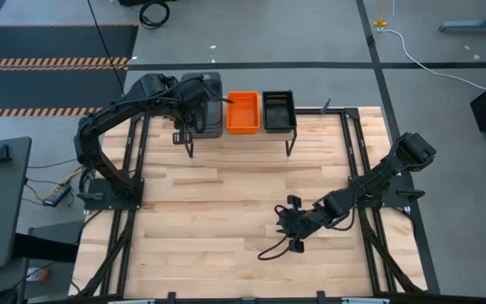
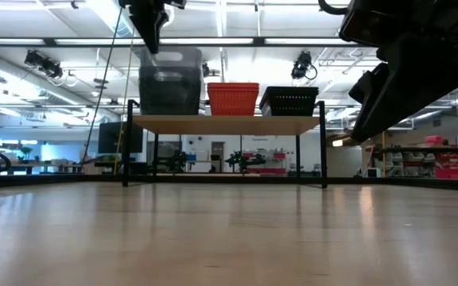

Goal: Stack baskets on shelf by color
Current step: Stack the black bin on top of the black bin on the shelf, then return to Home Position

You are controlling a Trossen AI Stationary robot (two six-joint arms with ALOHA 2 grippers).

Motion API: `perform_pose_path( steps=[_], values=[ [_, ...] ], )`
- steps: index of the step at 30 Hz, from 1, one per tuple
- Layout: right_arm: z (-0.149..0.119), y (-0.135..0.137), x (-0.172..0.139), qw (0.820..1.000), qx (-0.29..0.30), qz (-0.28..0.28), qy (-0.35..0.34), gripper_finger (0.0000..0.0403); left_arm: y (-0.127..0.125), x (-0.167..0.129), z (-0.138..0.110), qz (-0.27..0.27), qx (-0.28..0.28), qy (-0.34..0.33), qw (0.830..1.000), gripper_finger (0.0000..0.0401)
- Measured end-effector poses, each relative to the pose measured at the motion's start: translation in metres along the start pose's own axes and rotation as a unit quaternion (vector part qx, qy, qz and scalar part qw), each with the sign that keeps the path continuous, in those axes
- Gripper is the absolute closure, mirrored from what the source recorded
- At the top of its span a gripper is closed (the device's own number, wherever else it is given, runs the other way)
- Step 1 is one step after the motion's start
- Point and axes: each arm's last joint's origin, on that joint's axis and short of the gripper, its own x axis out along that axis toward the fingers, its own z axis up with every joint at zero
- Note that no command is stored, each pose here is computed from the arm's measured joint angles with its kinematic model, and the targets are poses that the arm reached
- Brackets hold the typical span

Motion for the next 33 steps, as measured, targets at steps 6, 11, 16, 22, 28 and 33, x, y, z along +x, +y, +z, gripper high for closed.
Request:
perform_pose_path(
  steps=[6, 11, 16, 22, 28, 33],
  values=[
    [0.0, 0.0, 0.0, 1.0, -0.001, 0.0, 0.0, 0.0286, -0.002, -0.006, 0.001, 0.012, 0.005, -0.007, 1.0, 0.0293],
    [0.0, 0.0, 0.0, 1.0, -0.016, -0.001, 0.0, 0.0286, -0.001, -0.024, 0.003, 0.021, -0.002, -0.043, 0.999, 0.029],
    [0.003, 0.0, 0.0, 0.999, -0.039, -0.017, -0.023, 0.0286, 0.0, -0.048, 0.003, -0.028, -0.041, -0.134, 0.99, 0.0295],
    [0.011, 0.001, 0.0, 0.996, -0.059, -0.011, -0.059, 0.0286, -0.007, -0.075, -0.002, -0.068, -0.074, -0.265, 0.959, 0.0312],
    [0.022, -0.012, 0.002, 0.991, -0.067, -0.08, -0.088, 0.0286, -0.03, -0.088, -0.011, -0.07, -0.069, -0.375, 0.922, 0.0337],
    [0.046, -0.029, -0.008, 0.979, -0.055, -0.144, -0.132, 0.0294, -0.058, -0.065, -0.025, -0.081, -0.066, -0.414, 0.904, 0.0358]
  ],
)
